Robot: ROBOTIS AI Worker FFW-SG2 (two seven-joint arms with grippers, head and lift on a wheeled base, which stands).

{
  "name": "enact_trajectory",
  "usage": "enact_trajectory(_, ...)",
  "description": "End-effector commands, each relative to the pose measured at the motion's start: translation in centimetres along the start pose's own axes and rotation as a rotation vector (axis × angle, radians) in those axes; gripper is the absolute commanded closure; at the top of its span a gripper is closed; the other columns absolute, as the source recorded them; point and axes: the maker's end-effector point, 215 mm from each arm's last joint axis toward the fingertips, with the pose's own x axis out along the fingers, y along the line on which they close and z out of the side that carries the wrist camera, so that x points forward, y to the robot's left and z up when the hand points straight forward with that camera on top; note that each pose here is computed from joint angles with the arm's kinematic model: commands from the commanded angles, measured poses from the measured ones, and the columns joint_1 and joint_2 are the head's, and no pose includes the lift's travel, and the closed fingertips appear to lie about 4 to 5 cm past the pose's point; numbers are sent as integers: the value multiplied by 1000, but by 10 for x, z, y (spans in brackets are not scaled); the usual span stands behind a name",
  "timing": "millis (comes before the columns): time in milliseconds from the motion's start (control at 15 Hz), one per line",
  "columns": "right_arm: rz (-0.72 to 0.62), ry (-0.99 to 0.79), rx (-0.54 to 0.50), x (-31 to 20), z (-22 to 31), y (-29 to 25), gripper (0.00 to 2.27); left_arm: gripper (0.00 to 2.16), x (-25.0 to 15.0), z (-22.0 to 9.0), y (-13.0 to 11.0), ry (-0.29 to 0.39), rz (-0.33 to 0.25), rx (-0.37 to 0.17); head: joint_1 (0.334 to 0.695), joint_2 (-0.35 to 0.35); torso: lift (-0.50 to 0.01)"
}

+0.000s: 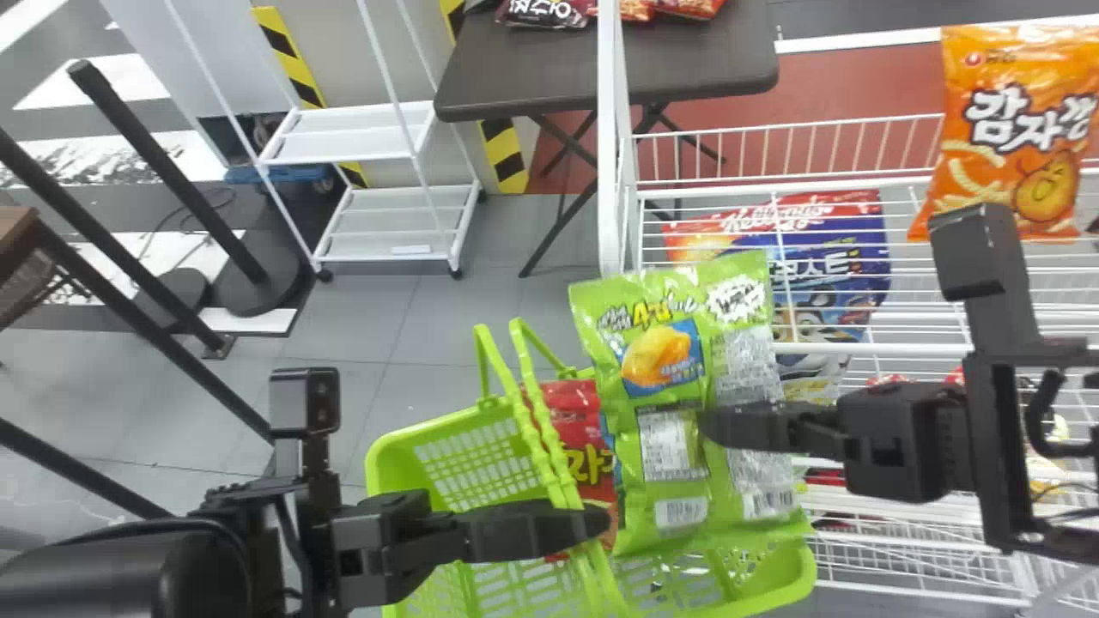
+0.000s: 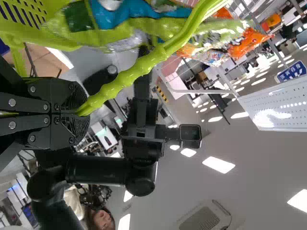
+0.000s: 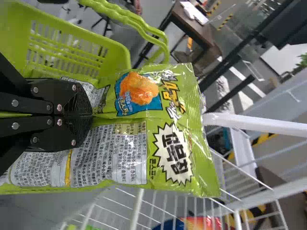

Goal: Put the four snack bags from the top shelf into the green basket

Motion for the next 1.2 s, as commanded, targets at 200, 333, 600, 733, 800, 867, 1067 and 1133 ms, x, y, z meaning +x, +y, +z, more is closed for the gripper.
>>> enact_trajectory(200,38,112,-38,58,-35,26,2246,2148,9,-4,-8,17,-33,-6,695,350,-3)
enact_trajectory(333,37,210,-49,75,-61,26,2105,2148,7,-4,-8,14,-30,-8,695,350,-3)
enact_trajectory(600,148,246,-22,107,-74,43,-1,2148,9,-6,-9,17,-38,-9,695,350,-3)
enact_trajectory(733,127,237,0,96,-73,31,-1,2148,6,-6,-9,12,-33,-13,695,350,-3)
enact_trajectory(800,116,219,13,86,-67,25,39,2148,6,-6,-10,8,-35,-12,695,350,-3)
enact_trajectory(867,91,172,25,71,-53,14,46,2148,5,-6,-9,7,-32,-13,695,350,-3)
enact_trajectory(1067,-11,-13,59,12,1,-33,53,2148,5,-6,-10,9,-35,-14,695,350,-3)
enact_trajectory(1133,-76,-133,48,-13,38,-62,53,2148,6,-6,-10,10,-36,-14,695,350,-3)
